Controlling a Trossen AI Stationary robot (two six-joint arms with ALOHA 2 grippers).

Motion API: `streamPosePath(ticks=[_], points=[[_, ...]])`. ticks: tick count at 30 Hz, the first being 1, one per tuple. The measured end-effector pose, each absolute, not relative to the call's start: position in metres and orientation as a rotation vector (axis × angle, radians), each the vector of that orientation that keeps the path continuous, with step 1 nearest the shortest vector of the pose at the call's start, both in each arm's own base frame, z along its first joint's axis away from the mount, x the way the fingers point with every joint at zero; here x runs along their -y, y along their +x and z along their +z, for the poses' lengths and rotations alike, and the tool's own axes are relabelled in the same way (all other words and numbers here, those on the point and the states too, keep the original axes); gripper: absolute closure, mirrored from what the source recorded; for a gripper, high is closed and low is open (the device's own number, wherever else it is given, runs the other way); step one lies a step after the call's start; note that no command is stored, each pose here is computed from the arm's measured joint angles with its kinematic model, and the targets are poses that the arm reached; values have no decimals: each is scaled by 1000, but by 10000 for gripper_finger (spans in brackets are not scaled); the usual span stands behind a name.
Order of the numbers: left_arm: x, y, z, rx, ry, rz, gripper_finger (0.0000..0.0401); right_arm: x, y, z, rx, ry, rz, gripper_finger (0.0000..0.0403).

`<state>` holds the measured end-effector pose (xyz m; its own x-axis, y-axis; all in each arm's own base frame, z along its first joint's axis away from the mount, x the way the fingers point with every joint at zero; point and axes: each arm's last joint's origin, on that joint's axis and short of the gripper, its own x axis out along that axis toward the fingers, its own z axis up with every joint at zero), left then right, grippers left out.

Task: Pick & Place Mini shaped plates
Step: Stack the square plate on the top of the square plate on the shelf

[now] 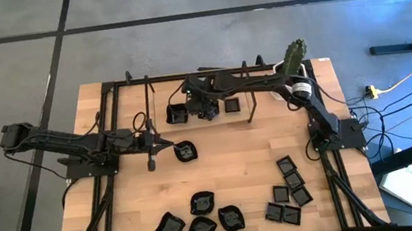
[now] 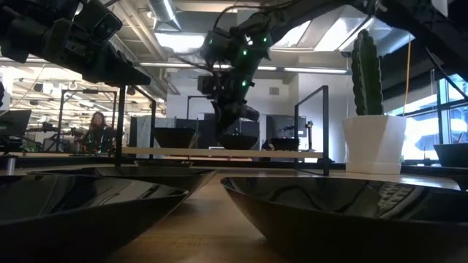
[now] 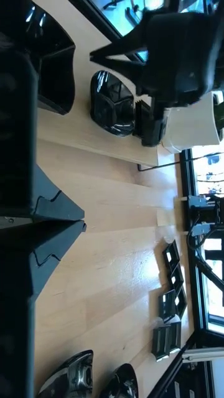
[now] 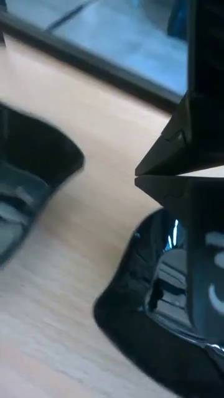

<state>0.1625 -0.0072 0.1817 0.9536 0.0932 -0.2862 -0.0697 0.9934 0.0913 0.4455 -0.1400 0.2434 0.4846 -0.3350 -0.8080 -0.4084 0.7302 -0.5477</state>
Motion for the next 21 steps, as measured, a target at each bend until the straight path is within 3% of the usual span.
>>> streamPosePath(ticks=[6,13,17,21], points=[[7,162,182,-295,81,83,395,113,422,308,-868,-628,150,399],[7,162,181,-302,76,84,395,81,334,398,-596,-369,331,400],[7,162,181,-302,75,84,397,48,277,403,-517,-226,519,400],[7,162,181,-302,66,85,396,19,223,371,-549,-163,543,400]])
